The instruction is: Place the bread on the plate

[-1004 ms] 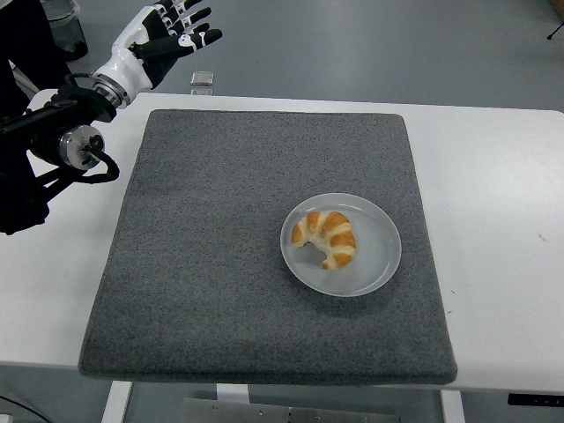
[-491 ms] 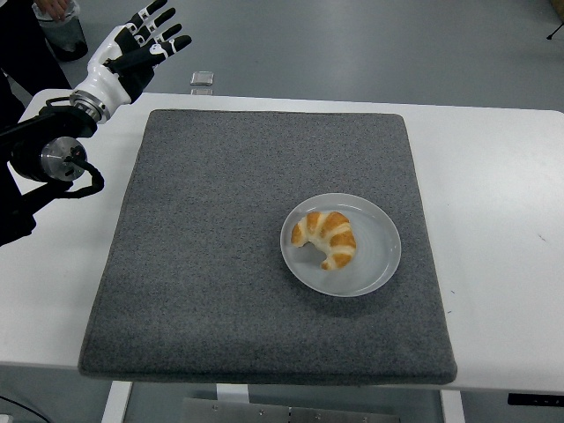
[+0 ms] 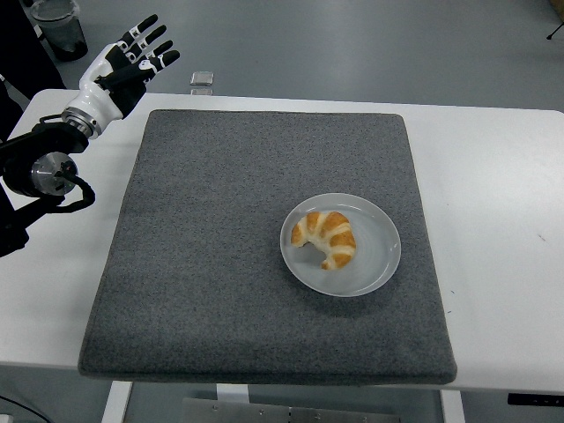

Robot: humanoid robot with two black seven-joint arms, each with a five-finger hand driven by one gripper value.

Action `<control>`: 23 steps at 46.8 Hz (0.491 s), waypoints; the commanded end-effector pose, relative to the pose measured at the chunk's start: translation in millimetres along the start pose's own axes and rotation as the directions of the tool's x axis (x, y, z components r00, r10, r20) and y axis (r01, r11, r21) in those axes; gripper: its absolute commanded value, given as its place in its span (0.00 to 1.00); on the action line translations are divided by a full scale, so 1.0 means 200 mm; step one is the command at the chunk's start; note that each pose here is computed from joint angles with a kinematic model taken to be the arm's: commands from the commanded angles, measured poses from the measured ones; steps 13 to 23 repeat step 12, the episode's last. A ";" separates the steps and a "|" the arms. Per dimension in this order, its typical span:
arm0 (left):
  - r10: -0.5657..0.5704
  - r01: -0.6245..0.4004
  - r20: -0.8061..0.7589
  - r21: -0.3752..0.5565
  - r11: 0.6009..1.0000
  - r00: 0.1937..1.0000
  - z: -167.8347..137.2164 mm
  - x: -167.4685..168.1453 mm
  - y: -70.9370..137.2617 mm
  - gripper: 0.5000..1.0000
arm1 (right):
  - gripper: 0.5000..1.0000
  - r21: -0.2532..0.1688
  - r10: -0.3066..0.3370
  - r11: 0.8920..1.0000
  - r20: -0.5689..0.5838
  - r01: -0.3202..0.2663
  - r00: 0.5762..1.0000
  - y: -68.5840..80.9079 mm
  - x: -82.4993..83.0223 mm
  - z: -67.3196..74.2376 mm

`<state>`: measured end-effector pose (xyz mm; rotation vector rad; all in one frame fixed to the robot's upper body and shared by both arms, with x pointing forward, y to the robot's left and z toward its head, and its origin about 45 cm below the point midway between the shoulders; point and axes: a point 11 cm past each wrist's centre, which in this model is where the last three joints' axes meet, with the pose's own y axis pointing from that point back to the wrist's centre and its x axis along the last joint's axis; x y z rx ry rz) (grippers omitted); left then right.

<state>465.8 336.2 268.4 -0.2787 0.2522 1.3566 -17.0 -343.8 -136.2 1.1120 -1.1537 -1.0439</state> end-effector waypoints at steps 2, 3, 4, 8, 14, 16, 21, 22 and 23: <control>-0.002 0.002 0.000 0.000 1.000 1.000 0.00 0.00 0.00 0.98 | 0.86 0.000 0.000 1.000 0.000 0.000 1.000 0.00 0.00 0.00; -0.002 0.002 0.000 0.000 1.000 1.000 0.00 0.00 0.00 0.98 | 0.86 0.000 0.000 1.000 0.000 0.000 1.000 0.00 0.00 0.00; -0.001 0.001 -0.001 0.002 1.000 1.000 0.00 0.00 0.00 0.98 | 0.86 0.000 0.000 1.000 0.000 0.000 1.000 0.00 0.00 0.00; 0.001 -0.001 -0.001 0.004 1.000 1.000 -0.01 0.00 0.01 0.98 | 0.86 0.000 0.000 1.000 -0.002 0.000 1.000 0.00 0.00 0.00; 0.001 -0.001 -0.001 0.004 1.000 1.000 -0.01 0.00 0.01 0.98 | 0.86 -0.001 -0.002 1.000 -0.003 0.002 1.000 0.00 0.00 0.00; 0.001 -0.001 -0.001 0.004 1.000 1.000 -0.01 0.00 0.01 0.98 | 0.86 -0.001 -0.002 1.000 -0.003 0.002 1.000 0.00 0.00 0.00; 0.001 -0.001 -0.001 0.004 1.000 1.000 -0.01 0.00 0.01 0.98 | 0.86 -0.001 -0.002 1.000 -0.003 0.002 1.000 0.00 0.00 0.00; 0.001 -0.001 -0.001 0.004 1.000 1.000 -0.01 0.00 0.01 0.98 | 0.86 -0.001 -0.002 1.000 -0.003 0.002 1.000 0.00 0.00 0.00; 0.001 -0.001 -0.001 0.004 1.000 1.000 -0.01 0.00 0.01 0.98 | 0.86 -0.001 -0.002 1.000 -0.003 0.002 1.000 0.00 0.00 0.00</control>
